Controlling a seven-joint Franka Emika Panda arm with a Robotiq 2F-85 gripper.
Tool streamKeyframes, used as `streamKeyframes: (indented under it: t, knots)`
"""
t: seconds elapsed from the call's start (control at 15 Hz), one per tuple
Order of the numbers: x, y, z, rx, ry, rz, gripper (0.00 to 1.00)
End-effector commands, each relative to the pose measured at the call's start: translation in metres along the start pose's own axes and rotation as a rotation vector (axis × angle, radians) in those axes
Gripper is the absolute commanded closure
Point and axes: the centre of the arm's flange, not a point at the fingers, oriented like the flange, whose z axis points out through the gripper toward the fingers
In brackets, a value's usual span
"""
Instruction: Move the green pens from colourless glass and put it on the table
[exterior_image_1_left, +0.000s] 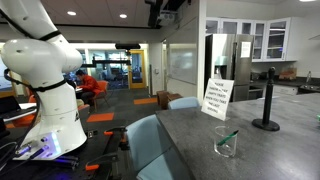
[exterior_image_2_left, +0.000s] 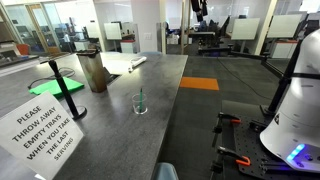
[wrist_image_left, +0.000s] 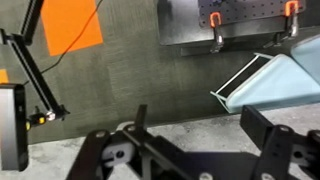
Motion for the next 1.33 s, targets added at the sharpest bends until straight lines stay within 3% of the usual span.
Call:
streamKeyframes:
  t: [0.0, 0.2, 0.47, 0.93, 1.27]
  knots:
    - [0.012, -0.008, -0.002, 0.028, 0.007, 0.045, 0.0]
    - [0.035, -0.03, 0.001, 0.079, 0.021, 0.126, 0.0]
    - [0.081, -0.073, 0.013, 0.16, 0.062, 0.34, 0.0]
    - [0.185, -0.125, 0.073, 0.243, 0.186, 0.7, 0.0]
    - [0.231, -0.141, 0.129, 0.228, 0.129, 0.808, 0.0]
